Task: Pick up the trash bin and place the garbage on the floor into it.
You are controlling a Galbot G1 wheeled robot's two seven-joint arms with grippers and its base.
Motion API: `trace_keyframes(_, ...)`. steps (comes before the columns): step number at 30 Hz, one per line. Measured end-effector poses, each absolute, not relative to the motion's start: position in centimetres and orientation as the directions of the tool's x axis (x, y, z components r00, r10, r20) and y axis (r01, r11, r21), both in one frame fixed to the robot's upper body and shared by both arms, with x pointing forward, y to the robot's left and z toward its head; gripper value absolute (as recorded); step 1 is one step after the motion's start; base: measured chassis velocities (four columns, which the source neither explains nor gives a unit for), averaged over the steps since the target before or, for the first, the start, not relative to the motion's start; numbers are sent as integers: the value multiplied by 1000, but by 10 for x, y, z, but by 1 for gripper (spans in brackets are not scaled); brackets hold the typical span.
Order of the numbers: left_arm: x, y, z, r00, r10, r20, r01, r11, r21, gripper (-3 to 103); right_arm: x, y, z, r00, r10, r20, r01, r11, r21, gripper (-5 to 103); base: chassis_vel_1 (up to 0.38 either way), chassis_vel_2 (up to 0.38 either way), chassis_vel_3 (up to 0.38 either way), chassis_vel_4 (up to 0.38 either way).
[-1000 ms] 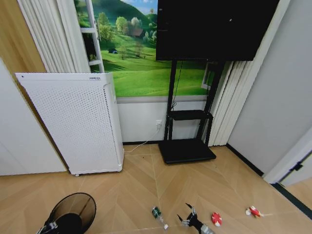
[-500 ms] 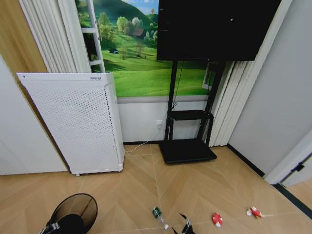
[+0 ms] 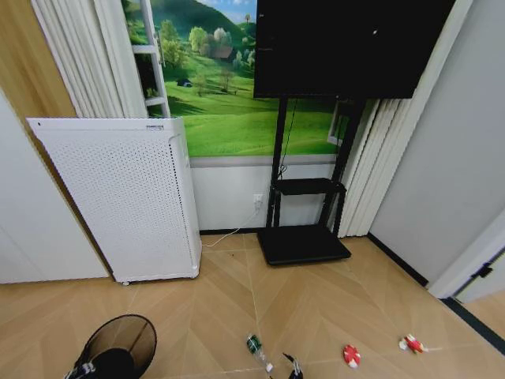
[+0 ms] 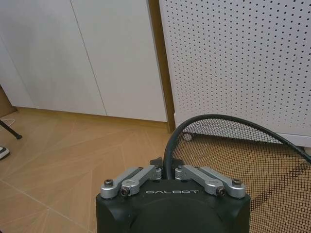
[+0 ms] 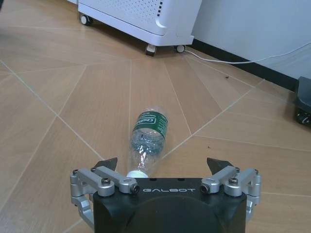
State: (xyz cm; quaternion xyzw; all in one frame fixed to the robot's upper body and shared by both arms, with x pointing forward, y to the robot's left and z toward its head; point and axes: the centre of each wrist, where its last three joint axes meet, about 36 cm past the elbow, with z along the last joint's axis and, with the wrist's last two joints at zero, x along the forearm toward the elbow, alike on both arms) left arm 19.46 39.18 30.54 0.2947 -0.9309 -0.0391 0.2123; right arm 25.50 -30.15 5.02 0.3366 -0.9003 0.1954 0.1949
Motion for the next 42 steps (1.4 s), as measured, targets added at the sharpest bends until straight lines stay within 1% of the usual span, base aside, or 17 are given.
trace_keyframes(4,195,393,306,-736,-567,371,-533,822,199,6,259,-296,49,-697,-529,485,-682,698,-219,100,0,0,0,0)
trace_keyframes(14,196,397,303,-724,-579,375,-547,813,199,6,262,-271,40,-669,-538,512,-700,689,-191,100,0,0,0,0)
trace_keyframes(24,194,399,303,-717,-585,379,-552,809,202,6,283,-252,35,-681,-515,521,-684,701,-201,100,0,0,0,0)
trace_keyframes(35,198,402,305,-716,-587,378,-558,807,196,6,292,-256,27,-693,-429,580,-648,724,-238,100,0,0,0,0)
trace_keyframes(42,199,404,301,-710,-593,380,-564,802,197,6,291,-249,25,-677,-435,594,-659,718,-226,100,0,0,0,0)
